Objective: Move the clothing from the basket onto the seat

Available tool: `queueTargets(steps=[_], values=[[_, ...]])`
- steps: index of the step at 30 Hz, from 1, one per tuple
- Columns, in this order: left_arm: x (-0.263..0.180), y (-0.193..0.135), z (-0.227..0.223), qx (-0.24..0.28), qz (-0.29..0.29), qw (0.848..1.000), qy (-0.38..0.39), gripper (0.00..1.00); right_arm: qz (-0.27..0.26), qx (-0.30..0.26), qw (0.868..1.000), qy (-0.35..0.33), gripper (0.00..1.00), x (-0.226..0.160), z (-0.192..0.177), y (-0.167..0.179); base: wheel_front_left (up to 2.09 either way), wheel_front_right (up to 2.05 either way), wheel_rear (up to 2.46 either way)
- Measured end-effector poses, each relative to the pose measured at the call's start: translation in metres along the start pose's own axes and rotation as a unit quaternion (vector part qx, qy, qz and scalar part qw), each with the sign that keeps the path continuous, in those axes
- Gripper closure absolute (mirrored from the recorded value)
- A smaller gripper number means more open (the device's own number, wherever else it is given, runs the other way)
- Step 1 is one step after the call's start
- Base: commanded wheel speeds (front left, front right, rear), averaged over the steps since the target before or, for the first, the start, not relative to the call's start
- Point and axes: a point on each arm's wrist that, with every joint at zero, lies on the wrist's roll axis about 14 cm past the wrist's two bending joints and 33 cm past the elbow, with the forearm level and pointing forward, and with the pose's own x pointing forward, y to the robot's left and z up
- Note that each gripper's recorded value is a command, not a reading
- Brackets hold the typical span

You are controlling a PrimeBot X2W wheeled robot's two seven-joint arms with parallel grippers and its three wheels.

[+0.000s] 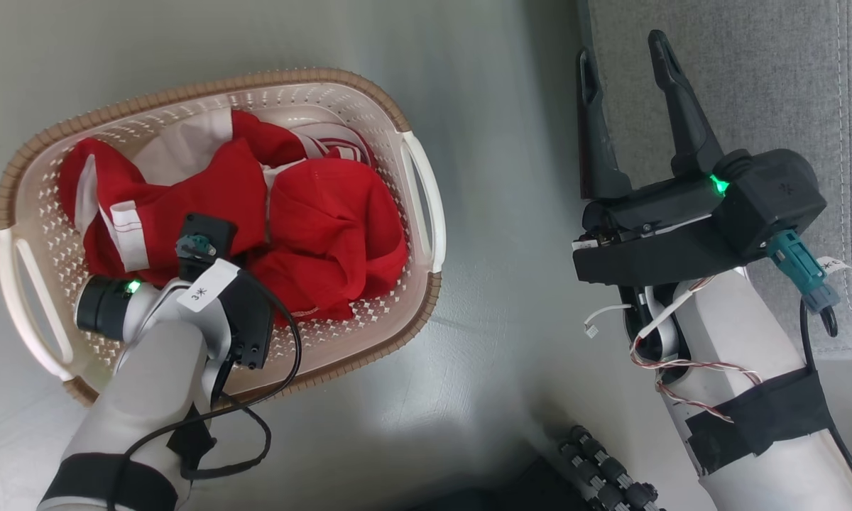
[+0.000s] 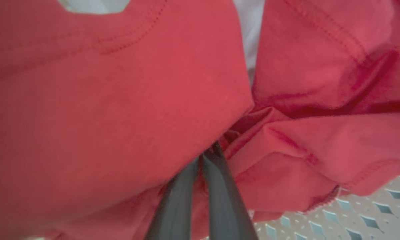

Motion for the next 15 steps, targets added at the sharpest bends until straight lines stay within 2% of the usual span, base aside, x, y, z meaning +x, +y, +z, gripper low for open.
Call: queueTargets(steps=[7, 15], values=[[-0.009, 0.004, 0.007, 0.002, 0.009, 1.000, -0.016, 1.00, 0.003, -0.001, 1.000, -0.004, 0.00, 0.000, 0.006, 0.002, 0.00, 0.00, 0.00], [-0.027, 0.005, 0.033, -0.001, 0.019, 0.997, -0.071, 1.00, 0.010, -0.006, 1.000, -0.019, 0.00, 0.001, 0.021, 0.005, 0.00, 0.00, 0.00]])
